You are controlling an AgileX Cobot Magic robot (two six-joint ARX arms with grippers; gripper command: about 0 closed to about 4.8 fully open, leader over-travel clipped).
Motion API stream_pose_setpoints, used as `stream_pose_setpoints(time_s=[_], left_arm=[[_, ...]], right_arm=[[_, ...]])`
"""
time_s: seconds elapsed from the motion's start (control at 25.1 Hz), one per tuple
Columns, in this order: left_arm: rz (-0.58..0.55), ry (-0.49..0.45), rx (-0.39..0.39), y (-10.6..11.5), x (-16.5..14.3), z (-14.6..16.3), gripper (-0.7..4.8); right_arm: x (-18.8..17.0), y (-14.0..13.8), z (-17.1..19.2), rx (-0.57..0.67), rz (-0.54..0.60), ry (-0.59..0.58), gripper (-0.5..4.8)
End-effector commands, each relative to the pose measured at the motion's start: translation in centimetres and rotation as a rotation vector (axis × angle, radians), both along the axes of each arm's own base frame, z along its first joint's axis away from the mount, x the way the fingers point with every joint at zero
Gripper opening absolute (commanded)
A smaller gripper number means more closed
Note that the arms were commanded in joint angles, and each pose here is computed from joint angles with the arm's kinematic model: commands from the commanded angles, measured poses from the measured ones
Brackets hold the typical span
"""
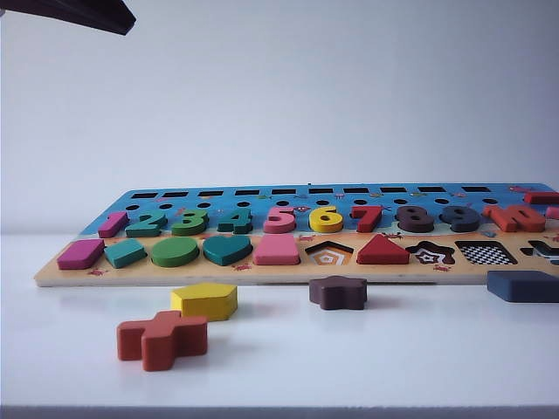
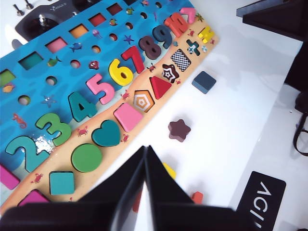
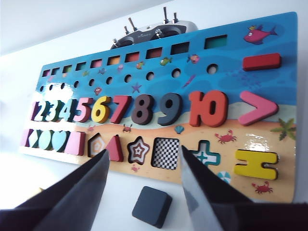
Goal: Insert the cube into the slot.
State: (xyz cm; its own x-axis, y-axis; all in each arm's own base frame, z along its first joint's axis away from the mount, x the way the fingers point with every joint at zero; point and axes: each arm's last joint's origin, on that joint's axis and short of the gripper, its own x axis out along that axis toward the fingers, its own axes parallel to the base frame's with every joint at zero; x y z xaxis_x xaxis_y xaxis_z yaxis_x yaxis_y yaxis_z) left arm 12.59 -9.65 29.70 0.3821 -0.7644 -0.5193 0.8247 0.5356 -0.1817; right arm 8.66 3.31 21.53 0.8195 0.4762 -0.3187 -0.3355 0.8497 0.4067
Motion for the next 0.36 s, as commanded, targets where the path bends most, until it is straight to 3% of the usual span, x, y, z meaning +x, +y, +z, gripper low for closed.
stream_pose_setpoints(time_s=[0.04,0.24,0.36], left_arm=[[0.019,-0.024,-0.003,0.2,0.1,0.3,0.1],[0.076,-0.042,-0.011,1.1,0.3,0.5,0.1],[0.162,-0.095,-0.015,2.6,0.5,1.0,0.1]], right_arm=[[0.2,-0.1,-0.2,0.02,-0.022,-0.063,2.39],[0.3,-0.5,-1.2,-0.004,-0.112,-0.079,-0.04],[0.6,-0.9,-1.9,-0.001,-0.173,-0.141,-0.09]])
